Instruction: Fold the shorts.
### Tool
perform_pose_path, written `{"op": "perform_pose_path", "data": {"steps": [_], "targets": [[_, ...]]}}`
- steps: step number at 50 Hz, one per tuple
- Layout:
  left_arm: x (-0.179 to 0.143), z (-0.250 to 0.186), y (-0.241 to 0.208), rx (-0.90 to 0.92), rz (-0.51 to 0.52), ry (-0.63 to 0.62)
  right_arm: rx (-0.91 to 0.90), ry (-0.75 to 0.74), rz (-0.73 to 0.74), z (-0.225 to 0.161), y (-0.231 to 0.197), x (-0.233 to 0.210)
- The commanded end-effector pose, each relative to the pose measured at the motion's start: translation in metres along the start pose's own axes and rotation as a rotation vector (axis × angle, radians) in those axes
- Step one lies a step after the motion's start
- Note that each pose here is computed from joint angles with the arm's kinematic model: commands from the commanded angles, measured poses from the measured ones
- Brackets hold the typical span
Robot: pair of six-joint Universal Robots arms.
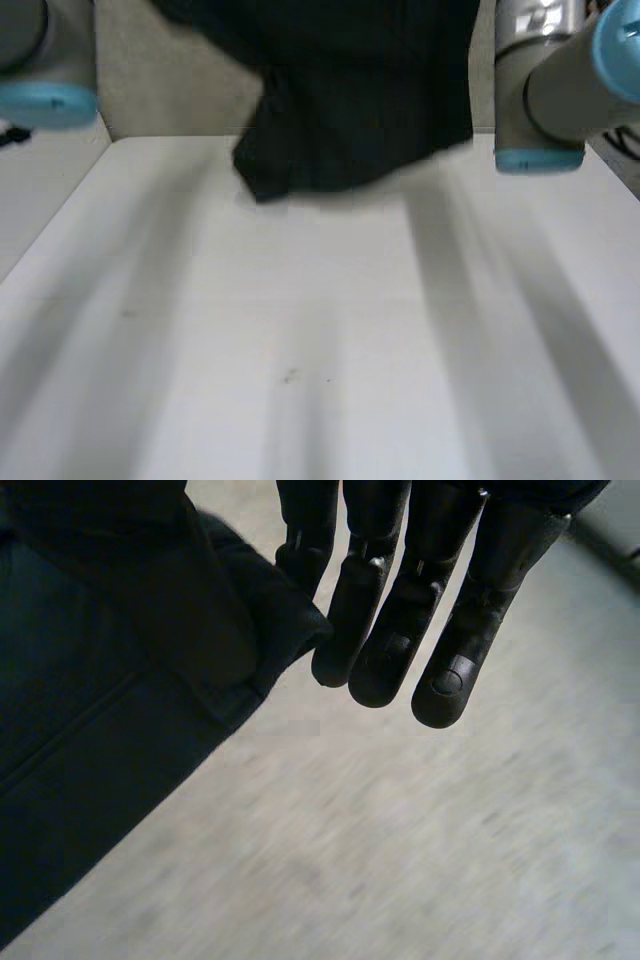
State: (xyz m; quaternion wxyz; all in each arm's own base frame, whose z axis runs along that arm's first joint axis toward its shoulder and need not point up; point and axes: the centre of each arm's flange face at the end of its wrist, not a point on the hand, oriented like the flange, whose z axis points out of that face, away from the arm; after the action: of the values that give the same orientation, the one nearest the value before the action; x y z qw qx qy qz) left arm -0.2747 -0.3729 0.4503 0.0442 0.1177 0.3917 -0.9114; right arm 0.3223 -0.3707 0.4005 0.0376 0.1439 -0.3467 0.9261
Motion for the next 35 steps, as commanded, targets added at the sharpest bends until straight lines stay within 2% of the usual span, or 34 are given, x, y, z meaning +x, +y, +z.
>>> {"op": "perform_pose_path", "data": {"steps": [1, 9, 13, 17, 20, 26, 35], "targets": [[0.0, -0.019, 0.008, -0.056, -0.008, -0.003, -0.09, -0.056, -0.006, -0.014, 0.001, -0.002], [0.024, -0.097, 0.087, -0.389, -0.076, 0.135, -0.366, -0.277, -0.022, -0.073, 0.043, -0.027], [0.037, -0.15, 0.123, -0.562, -0.077, 0.23, -0.521, -0.451, -0.018, -0.129, 0.077, -0.049], [0.046, -0.198, 0.148, -0.708, -0.066, 0.299, -0.662, -0.568, -0.068, -0.181, 0.11, -0.065], [0.053, -0.233, 0.17, -0.823, -0.055, 0.344, -0.727, -0.628, -0.112, -0.206, 0.123, -0.07], [0.048, -0.274, 0.17, -0.987, -0.037, 0.404, -0.856, -0.692, -0.141, -0.234, 0.123, -0.061], [0.028, -0.297, 0.131, -1.034, -0.035, 0.416, -0.967, -0.725, -0.092, -0.243, 0.076, -0.033]]}}
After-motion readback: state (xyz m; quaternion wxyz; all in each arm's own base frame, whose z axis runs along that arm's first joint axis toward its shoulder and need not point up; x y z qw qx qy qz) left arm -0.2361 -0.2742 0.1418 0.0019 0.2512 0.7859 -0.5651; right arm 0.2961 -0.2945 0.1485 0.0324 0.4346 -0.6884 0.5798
